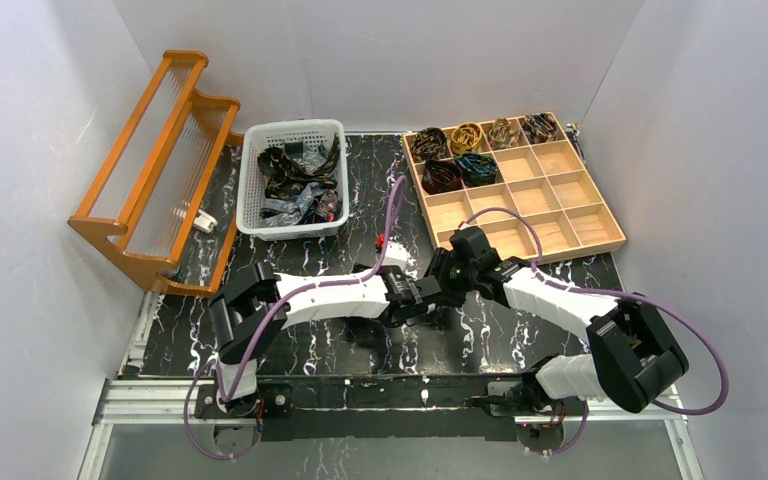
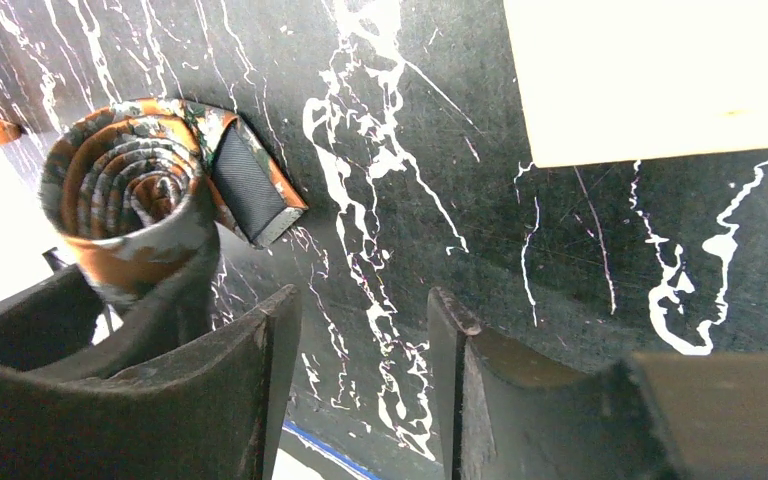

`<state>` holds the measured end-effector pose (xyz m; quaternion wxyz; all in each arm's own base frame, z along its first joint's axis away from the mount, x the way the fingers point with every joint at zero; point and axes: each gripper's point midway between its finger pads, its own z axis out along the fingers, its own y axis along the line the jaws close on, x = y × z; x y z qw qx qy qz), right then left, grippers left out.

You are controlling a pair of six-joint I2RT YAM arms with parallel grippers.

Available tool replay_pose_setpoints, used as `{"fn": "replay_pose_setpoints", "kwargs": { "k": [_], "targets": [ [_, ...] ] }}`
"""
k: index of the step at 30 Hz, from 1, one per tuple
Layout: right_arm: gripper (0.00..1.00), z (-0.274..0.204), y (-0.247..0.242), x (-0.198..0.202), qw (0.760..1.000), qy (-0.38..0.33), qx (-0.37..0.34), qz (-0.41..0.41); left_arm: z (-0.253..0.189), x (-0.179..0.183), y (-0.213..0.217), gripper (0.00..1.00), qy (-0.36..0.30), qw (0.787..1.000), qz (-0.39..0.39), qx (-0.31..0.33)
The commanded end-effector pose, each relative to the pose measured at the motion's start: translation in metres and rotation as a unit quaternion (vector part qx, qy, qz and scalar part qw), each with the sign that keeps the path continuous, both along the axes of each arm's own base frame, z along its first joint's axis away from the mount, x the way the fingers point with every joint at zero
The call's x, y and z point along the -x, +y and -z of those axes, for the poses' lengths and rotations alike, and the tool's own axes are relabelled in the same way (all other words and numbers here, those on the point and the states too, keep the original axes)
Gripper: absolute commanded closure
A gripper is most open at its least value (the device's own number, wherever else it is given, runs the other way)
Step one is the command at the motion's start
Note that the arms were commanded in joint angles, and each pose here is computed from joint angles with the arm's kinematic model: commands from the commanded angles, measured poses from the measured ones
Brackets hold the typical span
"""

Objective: Roll the ties
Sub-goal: Roll the tie at the center of the board.

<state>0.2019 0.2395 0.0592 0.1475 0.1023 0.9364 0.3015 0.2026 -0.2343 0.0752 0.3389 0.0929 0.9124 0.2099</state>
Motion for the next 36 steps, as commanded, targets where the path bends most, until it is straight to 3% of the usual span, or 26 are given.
{"fn": "replay_pose_setpoints", "kwargs": {
  "k": [1,3,6,13,19,22,26,33,36],
  "targets": [
    [0.41,-0.005,-0.006,0.0,1.0,-0.014,-0.001,0.0,-0.002,0.004,-0.036,0.37,0.018,0.994,0.021,0.109],
    [0.4,-0.008,-0.004,0.001,1.0,-0.016,-0.008,-0.007,-0.014,0.003,-0.06,0.25,0.02,0.979,0.04,0.197],
    [0.38,-0.012,0.0,0.002,1.0,-0.016,-0.014,-0.021,-0.04,-0.004,-0.076,0.17,0.017,0.957,0.054,0.285],
    [0.22,-0.037,0.025,0.003,0.991,-0.05,-0.086,-0.089,-0.102,-0.01,-0.044,0.05,-0.031,0.925,0.058,0.375],
    [0.13,-0.06,0.056,0.001,0.973,-0.082,-0.141,-0.165,-0.065,-0.003,0.019,0.02,0.004,0.918,-0.001,0.396],
    [0.11,-0.057,0.069,0.0,0.966,-0.085,-0.139,-0.202,-0.051,0.0,0.036,0.02,0.012,0.902,-0.027,0.43],
    [0.03,-0.049,0.079,-0.004,0.955,-0.09,-0.12,-0.255,-0.036,0.004,0.038,0.02,0.017,0.869,-0.045,0.492],
    [0.04,-0.034,0.094,-0.008,0.941,-0.072,-0.125,-0.306,-0.013,0.01,0.031,0.02,0.037,0.822,-0.064,0.565],
    [0.02,-0.026,0.096,-0.012,0.935,-0.073,-0.118,-0.326,-0.018,0.008,0.021,0.04,0.029,0.791,-0.059,0.609]
  ]
}}
